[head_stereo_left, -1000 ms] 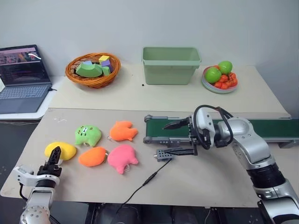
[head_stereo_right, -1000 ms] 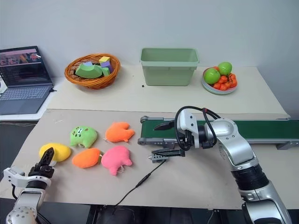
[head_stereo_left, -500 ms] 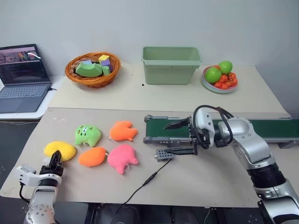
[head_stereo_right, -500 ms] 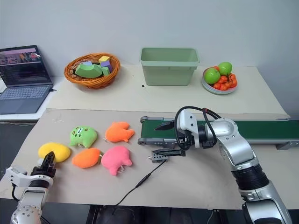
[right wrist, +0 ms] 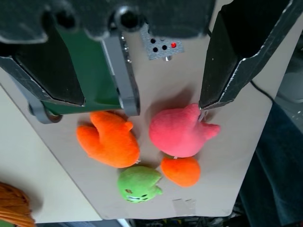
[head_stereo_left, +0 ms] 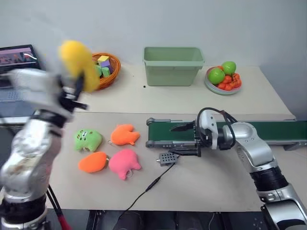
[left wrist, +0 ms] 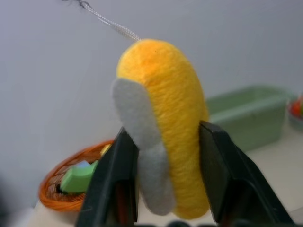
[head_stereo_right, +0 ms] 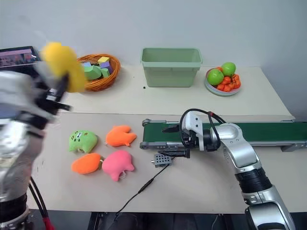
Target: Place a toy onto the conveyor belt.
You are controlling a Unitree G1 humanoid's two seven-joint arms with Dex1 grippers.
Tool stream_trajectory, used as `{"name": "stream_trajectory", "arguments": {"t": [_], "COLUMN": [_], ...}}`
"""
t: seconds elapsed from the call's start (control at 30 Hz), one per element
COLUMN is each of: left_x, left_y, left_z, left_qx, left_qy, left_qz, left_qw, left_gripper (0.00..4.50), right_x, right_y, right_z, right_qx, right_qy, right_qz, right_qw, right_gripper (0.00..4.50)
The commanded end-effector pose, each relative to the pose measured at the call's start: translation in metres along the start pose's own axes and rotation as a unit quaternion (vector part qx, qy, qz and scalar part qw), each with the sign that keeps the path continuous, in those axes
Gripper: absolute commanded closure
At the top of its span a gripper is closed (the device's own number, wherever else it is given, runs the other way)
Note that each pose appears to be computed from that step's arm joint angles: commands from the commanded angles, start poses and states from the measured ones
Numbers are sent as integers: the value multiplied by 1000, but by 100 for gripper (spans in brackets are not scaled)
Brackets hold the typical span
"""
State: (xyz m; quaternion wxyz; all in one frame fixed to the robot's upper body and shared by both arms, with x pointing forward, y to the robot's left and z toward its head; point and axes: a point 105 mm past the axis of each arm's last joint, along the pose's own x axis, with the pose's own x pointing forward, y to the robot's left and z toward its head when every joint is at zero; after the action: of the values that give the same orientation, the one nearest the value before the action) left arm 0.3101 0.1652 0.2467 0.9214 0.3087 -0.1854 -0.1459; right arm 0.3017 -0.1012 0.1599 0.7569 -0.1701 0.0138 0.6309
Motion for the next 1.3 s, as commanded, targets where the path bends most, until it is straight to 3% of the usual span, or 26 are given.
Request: {"name": "stream_trajectory", "arguments": {"t": [0.03, 0.13, 0.23, 0.33, 0.6, 0.9, 1.03, 1.07, 1.17, 1.3], "left_x": [6, 0, -2, -1, 4, 13, 17, 18, 21, 25], "left_y": [-59, -97, -113, -118, -125, -133, -134, -133, -132, -129], "left_z": [-11, -21, -20, -21, -54, -72, -72, -72, -70, -71], "left_qx": [236, 381, 439, 464, 482, 494, 482, 482, 479, 475], "left_qy": [-70, -158, -244, -297, -307, -311, -312, -311, -312, -297], "left_qz": [-97, -164, -176, -178, -240, -268, -273, -273, -266, -260], "left_qw": [964, 896, 847, 816, 785, 767, 772, 772, 776, 786], "left_gripper": [270, 270, 270, 270, 270, 270, 164, 113, 20, 3], "right_x": [-20, -34, -48, -56, -63, -68, -68, -67, -68, -68], "right_y": [-15, -23, -27, -26, -15, -15, -16, -16, -15, -16], "right_z": [12, 11, 12, 13, 15, 22, 22, 22, 22, 21], "right_qx": [-22, -26, -26, -24, -19, -20, -21, -21, -21, -21], "right_qy": [-7, 3, 6, 6, 2, -10, -10, -11, -11, -10], "right_qz": [-47, -80, -111, -131, -160, -183, -188, -188, -190, -191], "right_qw": [999, 996, 993, 991, 987, 983, 982, 982, 982, 981], "right_gripper": [0, 0, 0, 0, 0, 0, 0, 0, 0, 0]}}
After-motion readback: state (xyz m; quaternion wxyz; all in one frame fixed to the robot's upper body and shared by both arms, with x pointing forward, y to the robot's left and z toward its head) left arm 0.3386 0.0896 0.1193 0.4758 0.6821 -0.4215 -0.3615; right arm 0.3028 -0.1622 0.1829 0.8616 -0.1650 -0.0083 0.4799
